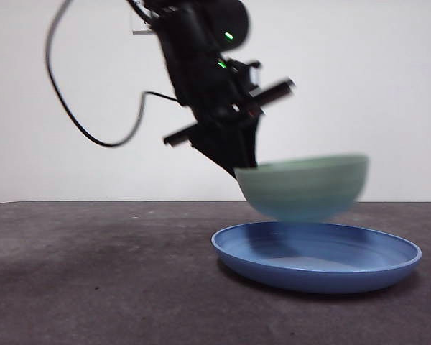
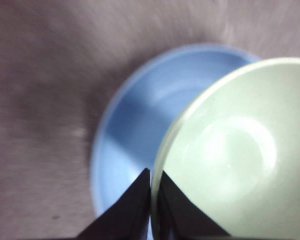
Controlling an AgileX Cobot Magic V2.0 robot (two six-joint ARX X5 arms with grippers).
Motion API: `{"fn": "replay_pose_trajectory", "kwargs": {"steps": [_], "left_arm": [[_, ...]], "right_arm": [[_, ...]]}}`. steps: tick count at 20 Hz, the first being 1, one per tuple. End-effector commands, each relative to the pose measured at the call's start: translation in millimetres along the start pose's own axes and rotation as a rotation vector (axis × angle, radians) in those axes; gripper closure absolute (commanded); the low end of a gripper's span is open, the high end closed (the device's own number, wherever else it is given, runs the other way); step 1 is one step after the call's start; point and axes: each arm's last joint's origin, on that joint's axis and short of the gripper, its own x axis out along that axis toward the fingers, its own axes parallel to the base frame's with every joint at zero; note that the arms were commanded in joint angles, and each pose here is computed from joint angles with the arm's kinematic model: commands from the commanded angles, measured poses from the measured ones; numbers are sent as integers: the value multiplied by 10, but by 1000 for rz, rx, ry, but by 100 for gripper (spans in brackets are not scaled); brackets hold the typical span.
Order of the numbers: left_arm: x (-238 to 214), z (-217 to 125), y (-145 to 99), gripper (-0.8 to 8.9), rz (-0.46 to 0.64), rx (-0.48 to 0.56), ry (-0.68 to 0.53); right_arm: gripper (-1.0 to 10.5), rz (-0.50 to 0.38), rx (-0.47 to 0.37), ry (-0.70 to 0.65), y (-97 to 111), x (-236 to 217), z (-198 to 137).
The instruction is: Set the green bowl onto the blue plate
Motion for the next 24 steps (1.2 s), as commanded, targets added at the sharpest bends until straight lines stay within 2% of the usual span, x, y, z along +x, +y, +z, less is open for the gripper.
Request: {"fn": "replay_pose_trajectory", "kwargs": {"steps": [1, 6, 16, 19, 22, 23, 24], "left_arm": [[150, 62, -63, 804, 1, 19, 17], [439, 1, 13, 804, 18, 0, 100], [390, 61, 6, 802, 15, 10, 76], [366, 65, 1, 696, 16, 8, 84], [333, 60, 1, 442, 19, 3, 105], [289, 64, -10, 395, 21, 2, 119], [224, 77, -22, 393, 21, 9, 118]], "right_arm": [[300, -16, -23, -24, 22, -26, 54], [300, -19, -31, -34, 22, -27, 64], [300, -18, -32, -35, 23, -28, 65], [300, -18, -32, -35, 23, -28, 65], [300, -18, -31, -35, 22, -27, 65], [300, -18, -31, -35, 23, -28, 65], [300, -18, -31, -35, 22, -27, 65]]}}
